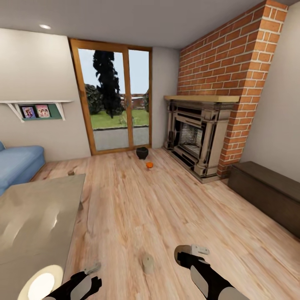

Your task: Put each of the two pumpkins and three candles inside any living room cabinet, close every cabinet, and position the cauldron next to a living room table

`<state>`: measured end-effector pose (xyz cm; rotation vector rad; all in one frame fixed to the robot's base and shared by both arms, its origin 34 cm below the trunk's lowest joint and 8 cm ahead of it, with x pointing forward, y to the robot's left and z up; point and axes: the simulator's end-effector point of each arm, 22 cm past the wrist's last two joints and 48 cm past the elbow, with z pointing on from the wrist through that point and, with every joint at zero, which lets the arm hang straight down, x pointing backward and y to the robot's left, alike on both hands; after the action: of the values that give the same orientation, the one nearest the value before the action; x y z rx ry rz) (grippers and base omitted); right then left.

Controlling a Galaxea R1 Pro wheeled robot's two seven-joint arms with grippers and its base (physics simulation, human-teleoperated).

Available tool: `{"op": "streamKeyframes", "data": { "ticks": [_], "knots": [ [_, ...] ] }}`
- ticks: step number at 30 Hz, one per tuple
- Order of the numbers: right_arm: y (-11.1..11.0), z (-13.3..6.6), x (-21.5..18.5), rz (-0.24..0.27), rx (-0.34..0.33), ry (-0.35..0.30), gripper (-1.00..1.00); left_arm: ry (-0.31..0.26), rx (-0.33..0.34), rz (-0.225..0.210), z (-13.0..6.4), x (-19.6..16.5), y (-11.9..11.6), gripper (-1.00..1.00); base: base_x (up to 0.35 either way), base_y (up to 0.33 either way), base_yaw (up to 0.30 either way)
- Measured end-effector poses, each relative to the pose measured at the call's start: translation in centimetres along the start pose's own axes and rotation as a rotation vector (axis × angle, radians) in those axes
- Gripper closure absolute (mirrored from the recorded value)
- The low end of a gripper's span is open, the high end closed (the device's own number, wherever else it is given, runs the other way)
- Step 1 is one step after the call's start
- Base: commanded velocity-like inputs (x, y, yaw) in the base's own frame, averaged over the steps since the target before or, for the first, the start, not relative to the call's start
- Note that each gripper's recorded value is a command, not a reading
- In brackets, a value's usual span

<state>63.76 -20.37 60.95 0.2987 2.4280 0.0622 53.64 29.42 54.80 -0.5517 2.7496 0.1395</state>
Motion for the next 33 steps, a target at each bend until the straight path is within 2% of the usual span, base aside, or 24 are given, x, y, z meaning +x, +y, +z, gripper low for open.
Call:
{"op": "streamKeyframes", "data": {
  "ticks": [13,33],
  "knots": [
    [0.01,0.01,-0.01,-0.001,0.000,0.000,1.00,0.000,0.000,0.000,0.01,0.00,0.00,-1.00,0.175,0.003,0.000],
    [0.00,-0.01,0.00,0.000,0.000,0.000,1.00,0.000,-0.001,0.000,0.00,-0.03,0.08,-1.00,0.275,-0.026,0.000]
  ]
}}
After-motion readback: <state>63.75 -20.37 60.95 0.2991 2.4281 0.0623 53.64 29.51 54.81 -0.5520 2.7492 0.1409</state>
